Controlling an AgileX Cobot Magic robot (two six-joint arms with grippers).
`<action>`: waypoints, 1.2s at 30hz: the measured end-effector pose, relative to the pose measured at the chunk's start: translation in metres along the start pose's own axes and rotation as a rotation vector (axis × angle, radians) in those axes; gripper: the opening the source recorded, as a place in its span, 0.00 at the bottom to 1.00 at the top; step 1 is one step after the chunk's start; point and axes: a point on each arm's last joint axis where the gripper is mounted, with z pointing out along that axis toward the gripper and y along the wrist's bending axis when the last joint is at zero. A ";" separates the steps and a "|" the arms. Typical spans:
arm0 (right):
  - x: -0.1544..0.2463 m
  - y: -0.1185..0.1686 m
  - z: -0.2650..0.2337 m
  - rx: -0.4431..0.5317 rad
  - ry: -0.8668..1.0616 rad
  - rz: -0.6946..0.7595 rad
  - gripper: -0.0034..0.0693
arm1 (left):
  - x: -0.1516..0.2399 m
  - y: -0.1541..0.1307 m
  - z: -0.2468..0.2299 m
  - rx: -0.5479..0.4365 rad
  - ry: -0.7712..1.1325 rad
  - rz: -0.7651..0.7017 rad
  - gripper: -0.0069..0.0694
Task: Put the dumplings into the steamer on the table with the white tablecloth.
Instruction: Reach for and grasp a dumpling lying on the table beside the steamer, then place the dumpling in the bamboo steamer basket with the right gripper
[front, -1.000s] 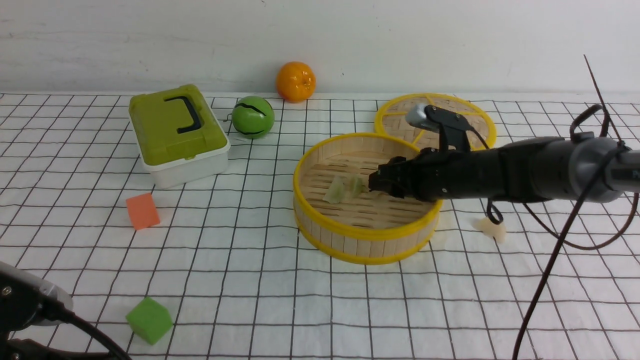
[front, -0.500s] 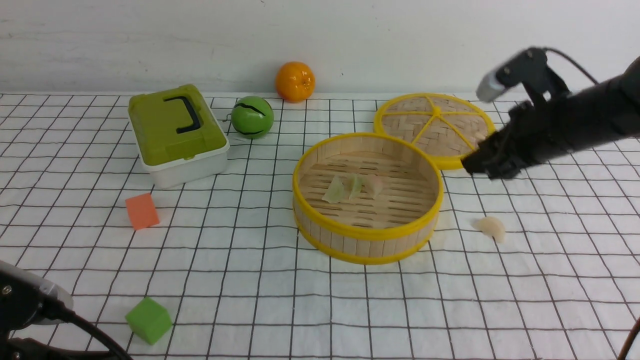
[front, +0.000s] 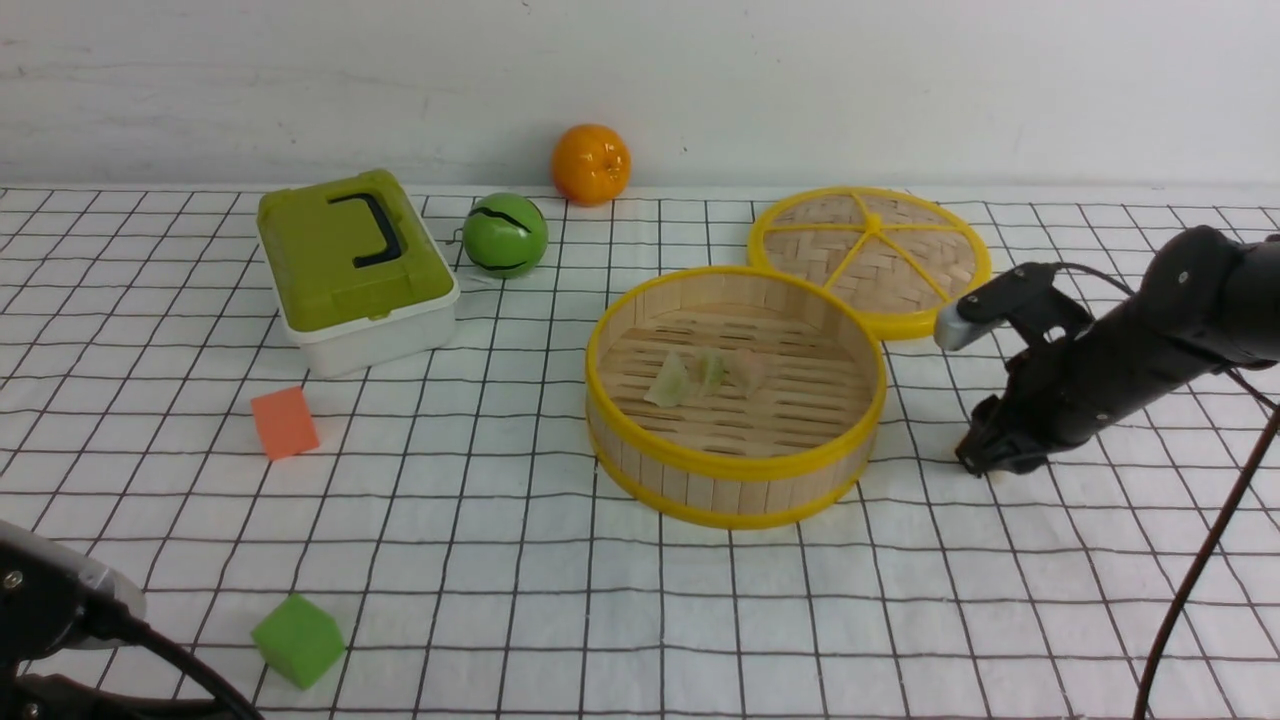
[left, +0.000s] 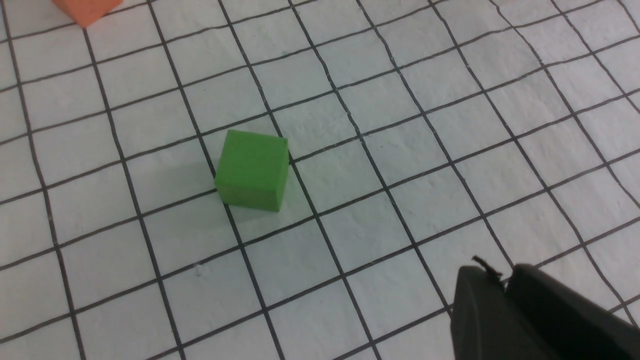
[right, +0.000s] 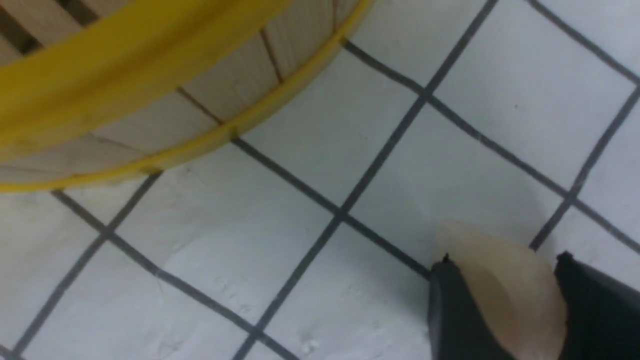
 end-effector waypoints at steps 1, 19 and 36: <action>0.000 0.000 0.000 -0.006 0.000 0.007 0.33 | 0.000 0.000 0.000 0.000 0.000 0.000 0.18; -0.087 0.066 -0.065 -0.282 -0.417 0.303 0.28 | -0.001 0.000 0.000 0.005 -0.017 0.003 0.19; -0.077 0.074 0.006 -0.179 -0.369 0.275 0.51 | -0.001 0.000 0.000 0.004 -0.017 0.004 0.20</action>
